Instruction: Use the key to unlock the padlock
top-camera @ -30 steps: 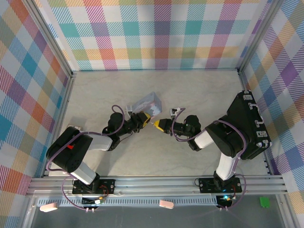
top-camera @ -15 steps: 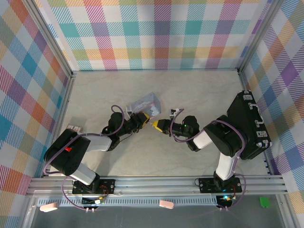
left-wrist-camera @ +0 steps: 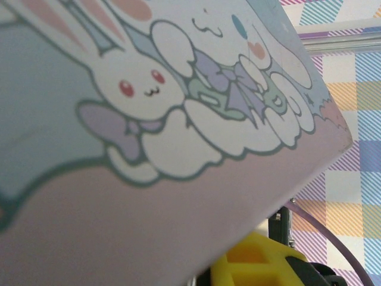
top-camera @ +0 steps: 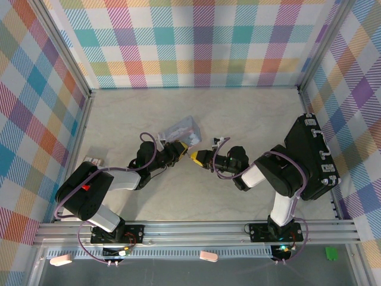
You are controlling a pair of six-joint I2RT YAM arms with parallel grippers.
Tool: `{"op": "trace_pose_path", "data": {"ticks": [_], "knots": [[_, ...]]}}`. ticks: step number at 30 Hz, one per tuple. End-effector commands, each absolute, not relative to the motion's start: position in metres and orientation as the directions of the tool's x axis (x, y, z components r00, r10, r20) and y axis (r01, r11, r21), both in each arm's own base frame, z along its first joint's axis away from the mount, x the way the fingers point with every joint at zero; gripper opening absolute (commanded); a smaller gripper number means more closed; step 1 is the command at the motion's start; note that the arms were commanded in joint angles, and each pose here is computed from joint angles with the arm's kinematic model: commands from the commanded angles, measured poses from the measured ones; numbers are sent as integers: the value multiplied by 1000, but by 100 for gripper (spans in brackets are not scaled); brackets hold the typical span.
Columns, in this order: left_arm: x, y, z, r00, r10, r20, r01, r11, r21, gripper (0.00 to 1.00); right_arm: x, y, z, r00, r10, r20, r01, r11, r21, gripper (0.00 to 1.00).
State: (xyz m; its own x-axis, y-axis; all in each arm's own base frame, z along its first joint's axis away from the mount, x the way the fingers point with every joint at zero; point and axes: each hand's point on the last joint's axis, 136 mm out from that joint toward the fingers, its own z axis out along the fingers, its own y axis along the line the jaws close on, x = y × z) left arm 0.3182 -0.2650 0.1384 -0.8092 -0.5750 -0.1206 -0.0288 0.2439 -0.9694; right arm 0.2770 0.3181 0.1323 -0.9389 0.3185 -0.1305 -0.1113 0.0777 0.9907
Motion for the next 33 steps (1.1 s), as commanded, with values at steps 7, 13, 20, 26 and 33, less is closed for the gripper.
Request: {"op": "trace_pose_path", "data": {"ticks": [7,13,20,26,33], "knots": [[292,-298,203,-862,-442,-248,213,127,-969,0,304,297,119,-886,453,-104,-62,106,992,0],[294,-298,202,-859,-449,-245,207,131,-969,0,299,307,131,-899,423,-112,-85,83,993,0],[300,-295,197,-845,-479,-238,184,157,-970,0,283,319,133,-909,400,-117,-92,81,992,0],[305,-290,187,-833,-507,-220,143,185,-972,0,276,326,138,-910,395,-124,-104,74,992,0],[310,-286,182,-819,-540,-195,107,190,-976,0,265,343,131,-917,381,-123,-98,84,992,0]]}}
